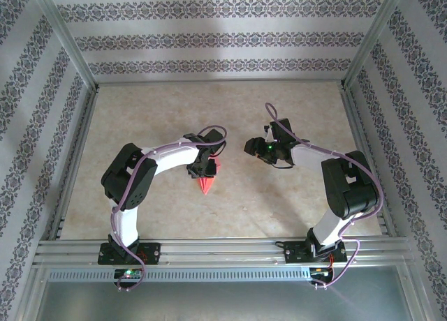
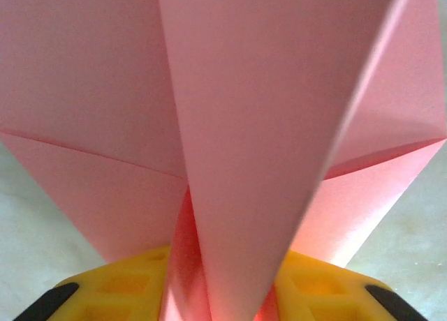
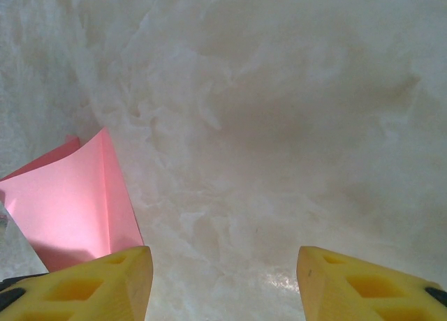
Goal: Fold a paper plane with a square sheet of paper (pick it up from the middle)
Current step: Move the paper plane to the top-center of the table.
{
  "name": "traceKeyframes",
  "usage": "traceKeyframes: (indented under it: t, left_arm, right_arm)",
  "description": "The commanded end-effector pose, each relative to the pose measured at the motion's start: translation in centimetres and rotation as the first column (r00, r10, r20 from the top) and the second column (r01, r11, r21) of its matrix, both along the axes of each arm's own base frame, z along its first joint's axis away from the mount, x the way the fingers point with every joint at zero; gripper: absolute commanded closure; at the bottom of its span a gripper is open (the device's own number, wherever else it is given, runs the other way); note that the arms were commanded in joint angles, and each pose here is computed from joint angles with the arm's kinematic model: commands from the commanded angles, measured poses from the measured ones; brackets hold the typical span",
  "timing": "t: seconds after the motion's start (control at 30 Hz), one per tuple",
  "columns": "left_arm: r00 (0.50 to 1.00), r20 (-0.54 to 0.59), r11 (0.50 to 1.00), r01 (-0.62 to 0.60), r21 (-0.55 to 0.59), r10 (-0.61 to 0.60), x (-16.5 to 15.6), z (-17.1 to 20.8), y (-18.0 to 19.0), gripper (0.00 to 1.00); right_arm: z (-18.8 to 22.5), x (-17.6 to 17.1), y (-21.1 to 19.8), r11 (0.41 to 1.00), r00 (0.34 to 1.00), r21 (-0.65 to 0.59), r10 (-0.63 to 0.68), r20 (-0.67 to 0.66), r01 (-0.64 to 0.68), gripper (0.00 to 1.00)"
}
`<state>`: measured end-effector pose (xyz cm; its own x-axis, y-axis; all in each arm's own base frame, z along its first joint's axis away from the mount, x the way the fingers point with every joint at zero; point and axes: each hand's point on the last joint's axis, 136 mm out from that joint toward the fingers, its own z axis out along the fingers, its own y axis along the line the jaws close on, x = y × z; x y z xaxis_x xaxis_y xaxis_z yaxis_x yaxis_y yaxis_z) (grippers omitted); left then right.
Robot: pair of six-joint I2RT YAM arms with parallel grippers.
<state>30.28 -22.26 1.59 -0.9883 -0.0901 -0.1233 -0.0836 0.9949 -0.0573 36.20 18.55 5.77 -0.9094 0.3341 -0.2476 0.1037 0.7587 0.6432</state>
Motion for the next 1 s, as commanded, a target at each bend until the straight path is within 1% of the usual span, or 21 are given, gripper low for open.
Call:
traceKeyframes:
  t: [0.0, 0.13, 0.27, 0.3, 0.4, 0.47, 0.53, 0.67, 0.73, 0.9, 0.97]
  left_arm:
    - [0.997, -0.059, 0.997, -0.042, 0.060, 0.045, -1.0, -2.4, 1.5, 0.66]
    - [0.997, -0.057, 0.996, -0.041, 0.082, 0.046, -1.0, -2.3, 1.9, 0.62]
    - [0.998, -0.053, 0.992, -0.026, 0.121, 0.033, -0.8, -2.1, 2.3, 0.60]
    - [0.998, -0.052, 0.991, -0.023, 0.128, 0.030, -0.8, -2.1, 2.4, 0.62]
    - [0.999, -0.042, 0.992, -0.018, 0.123, 0.023, -0.5, -1.9, 2.1, 0.72]
    - [1.000, -0.025, 0.993, -0.015, 0.119, 0.018, 0.0, -1.4, 2.0, 0.76]
    - [1.000, 0.006, 0.994, -0.010, 0.110, 0.010, 0.7, -0.5, 1.7, 0.80]
    - [0.998, 0.063, 0.995, -0.001, 0.098, -0.005, 2.0, 1.3, 1.3, 0.84]
    - [0.997, 0.083, 0.995, 0.003, 0.096, -0.011, 2.5, 2.0, 1.2, 0.88]
    - [0.995, 0.101, 0.996, 0.006, 0.084, -0.015, 3.4, 2.5, 1.1, 1.00]
    - [0.994, 0.110, 0.997, 0.012, 0.081, -0.021, 4.0, 2.6, 1.1, 1.00]
  right_arm:
    - [0.7, 0.2, -0.4, 1.000, 1.000, 0.001, -0.012, 0.023, 0.012, 0.43]
    - [0.5, 0.1, -0.4, 1.000, 1.000, 0.002, -0.012, 0.018, 0.012, 0.43]
    - [0.4, 0.1, -0.4, 1.000, 1.000, 0.004, -0.015, 0.015, 0.015, 0.42]
    - [0.3, 0.1, -0.4, 1.000, 1.000, 0.004, -0.014, 0.015, 0.014, 0.42]
    - [0.3, 0.1, -0.4, 1.000, 1.000, 0.007, -0.014, 0.013, 0.014, 0.42]
    - [0.4, 0.1, -0.4, 1.000, 1.000, 0.008, -0.016, 0.015, 0.015, 0.42]
    - [0.5, 0.2, -0.4, 1.000, 1.000, 0.008, -0.016, 0.018, 0.016, 0.42]
    - [0.7, 0.2, -0.3, 1.000, 1.000, 0.012, -0.016, 0.020, 0.016, 0.43]
    - [0.7, 0.2, -0.4, 1.000, 1.000, 0.014, -0.017, 0.019, 0.017, 0.43]
    - [0.7, 0.2, -0.4, 1.000, 1.000, 0.016, -0.018, 0.020, 0.018, 0.43]
    - [0.9, 0.2, -0.5, 1.000, 0.999, 0.016, -0.022, 0.025, 0.021, 0.42]
